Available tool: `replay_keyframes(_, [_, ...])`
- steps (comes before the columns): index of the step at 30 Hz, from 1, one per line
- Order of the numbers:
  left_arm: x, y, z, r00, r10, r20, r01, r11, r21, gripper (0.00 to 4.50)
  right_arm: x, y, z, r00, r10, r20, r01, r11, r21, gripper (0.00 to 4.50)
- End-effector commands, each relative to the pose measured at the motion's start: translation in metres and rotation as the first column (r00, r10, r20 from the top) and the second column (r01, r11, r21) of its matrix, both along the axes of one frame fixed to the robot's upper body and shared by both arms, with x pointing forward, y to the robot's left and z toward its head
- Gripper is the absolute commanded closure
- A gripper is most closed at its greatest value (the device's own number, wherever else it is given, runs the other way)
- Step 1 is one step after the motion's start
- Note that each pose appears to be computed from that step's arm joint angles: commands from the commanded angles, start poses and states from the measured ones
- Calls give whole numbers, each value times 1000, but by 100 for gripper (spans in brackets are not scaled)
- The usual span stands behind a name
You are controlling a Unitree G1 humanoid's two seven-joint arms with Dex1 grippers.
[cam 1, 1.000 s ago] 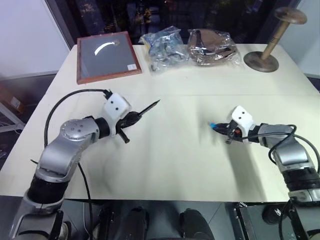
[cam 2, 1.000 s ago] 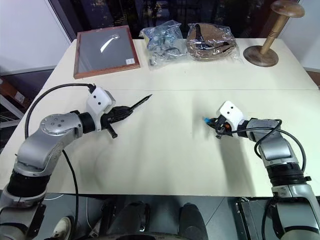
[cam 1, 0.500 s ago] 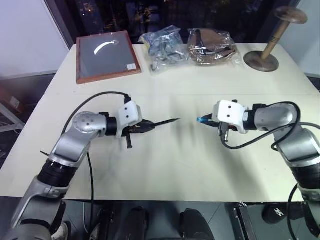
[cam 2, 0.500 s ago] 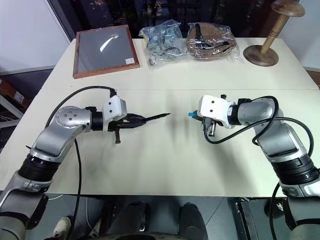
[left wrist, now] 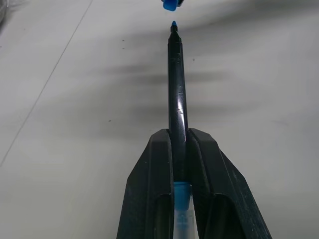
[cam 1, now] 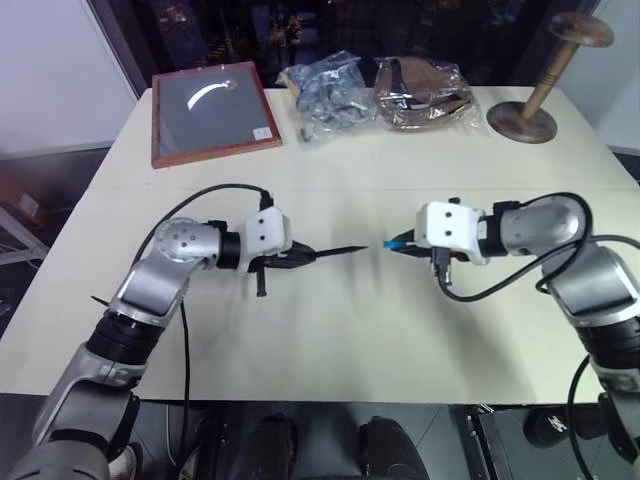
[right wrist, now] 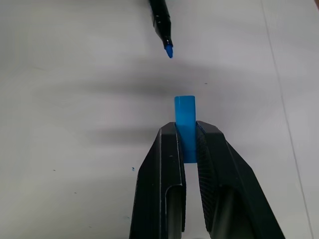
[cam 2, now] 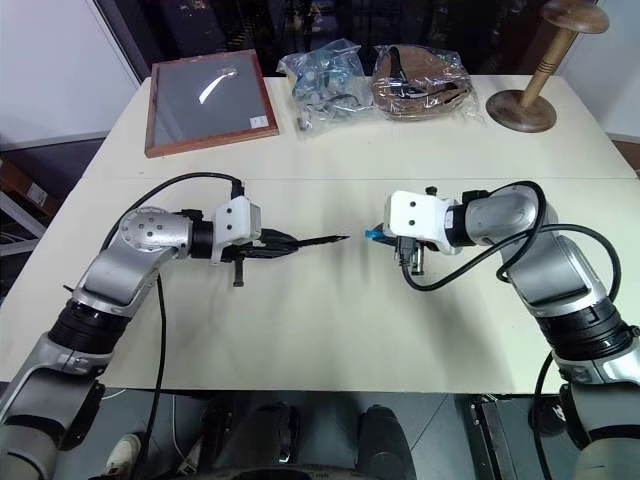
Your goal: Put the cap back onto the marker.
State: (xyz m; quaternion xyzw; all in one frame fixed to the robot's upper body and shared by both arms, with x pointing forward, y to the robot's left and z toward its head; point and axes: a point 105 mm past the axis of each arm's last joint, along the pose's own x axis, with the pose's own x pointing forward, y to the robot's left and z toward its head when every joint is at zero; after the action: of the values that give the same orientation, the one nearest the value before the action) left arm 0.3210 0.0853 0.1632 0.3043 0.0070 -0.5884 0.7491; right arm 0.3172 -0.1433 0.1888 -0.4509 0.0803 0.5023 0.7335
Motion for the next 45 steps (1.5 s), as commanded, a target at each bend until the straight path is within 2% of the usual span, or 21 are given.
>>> replay_keyframes(1, [-2, -3, 8, 999, -16, 50, 16, 1000, -1, 450, -4, 9, 14, 998, 41, 47, -41, 999, 3, 447])
replay_keyframes(27, [-8, -18, 4, 998, -39, 48, 40, 999, -9, 450, -10, 28, 12, 996, 86, 18, -87, 995, 45, 447])
replay_keyframes(40, [1, -28, 10, 971, -91, 222, 73, 994, 85, 450, -15, 36, 2, 991, 129, -20, -129, 992, 8, 447])
replay_keyframes(45, [3, -30, 12, 965, -87, 246, 73, 995, 66, 450, -18, 39, 0, 989, 145, -39, -145, 989, 1, 447])
